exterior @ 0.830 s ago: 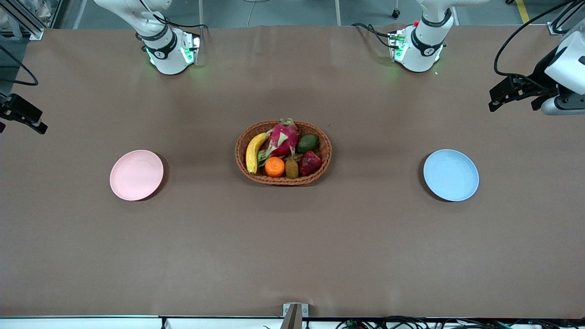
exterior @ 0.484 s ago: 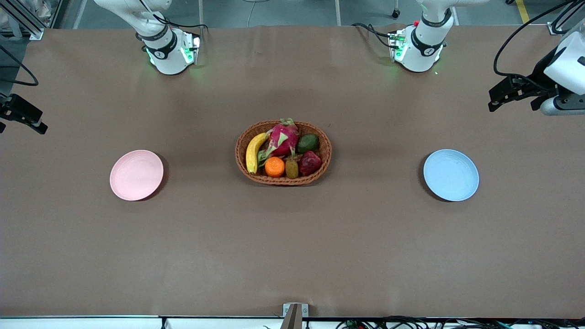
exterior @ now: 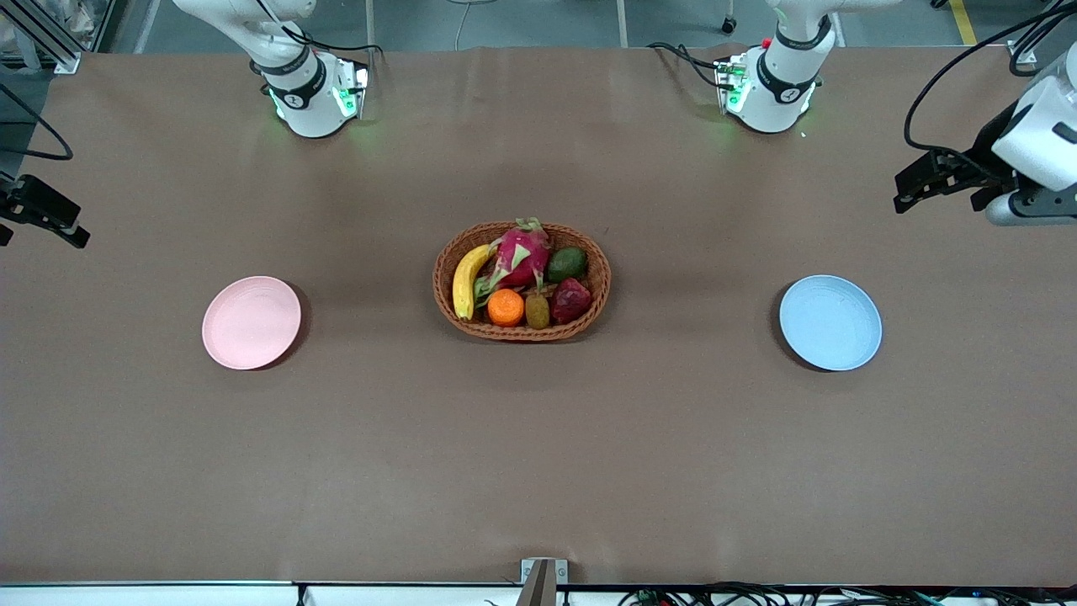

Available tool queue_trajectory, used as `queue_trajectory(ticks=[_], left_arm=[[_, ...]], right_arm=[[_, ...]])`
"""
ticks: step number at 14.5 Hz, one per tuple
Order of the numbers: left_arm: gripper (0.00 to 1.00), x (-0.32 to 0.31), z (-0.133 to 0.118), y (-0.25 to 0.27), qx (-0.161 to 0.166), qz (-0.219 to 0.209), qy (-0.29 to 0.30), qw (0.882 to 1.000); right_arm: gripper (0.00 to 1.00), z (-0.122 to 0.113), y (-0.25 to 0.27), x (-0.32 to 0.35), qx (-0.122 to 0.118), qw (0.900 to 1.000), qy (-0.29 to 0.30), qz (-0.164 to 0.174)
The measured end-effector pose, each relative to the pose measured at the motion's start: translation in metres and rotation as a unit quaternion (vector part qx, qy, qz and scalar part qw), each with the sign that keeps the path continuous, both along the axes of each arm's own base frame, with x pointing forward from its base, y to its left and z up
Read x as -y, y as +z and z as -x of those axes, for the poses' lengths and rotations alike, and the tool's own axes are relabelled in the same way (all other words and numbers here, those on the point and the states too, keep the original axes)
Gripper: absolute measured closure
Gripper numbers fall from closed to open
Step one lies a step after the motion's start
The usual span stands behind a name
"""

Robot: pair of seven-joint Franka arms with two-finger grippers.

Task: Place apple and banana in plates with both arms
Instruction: 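Move both grippers from rest toward the fruit basket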

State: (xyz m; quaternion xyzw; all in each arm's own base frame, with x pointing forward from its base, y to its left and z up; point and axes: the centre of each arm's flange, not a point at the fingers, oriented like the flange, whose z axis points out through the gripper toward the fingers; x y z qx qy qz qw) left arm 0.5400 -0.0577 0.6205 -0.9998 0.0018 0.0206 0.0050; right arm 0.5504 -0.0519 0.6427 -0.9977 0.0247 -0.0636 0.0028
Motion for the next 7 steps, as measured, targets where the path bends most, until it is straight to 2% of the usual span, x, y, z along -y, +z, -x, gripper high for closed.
queue_trajectory(ticks=[3,7], left_arm=[[0.00,0.025,-0.020,-0.028,0.002,0.004,-0.018,1.000],[0.00,0.082,-0.041,-0.072,0.001,0.014,-0.007,1.000]], right_arm=[[0.00,-0.003,-0.008,-0.001,-0.007,1.000,0.001,-0.001],[0.00,-0.029,-0.056,-0.033,-0.046,0.998,0.030,-0.002]])
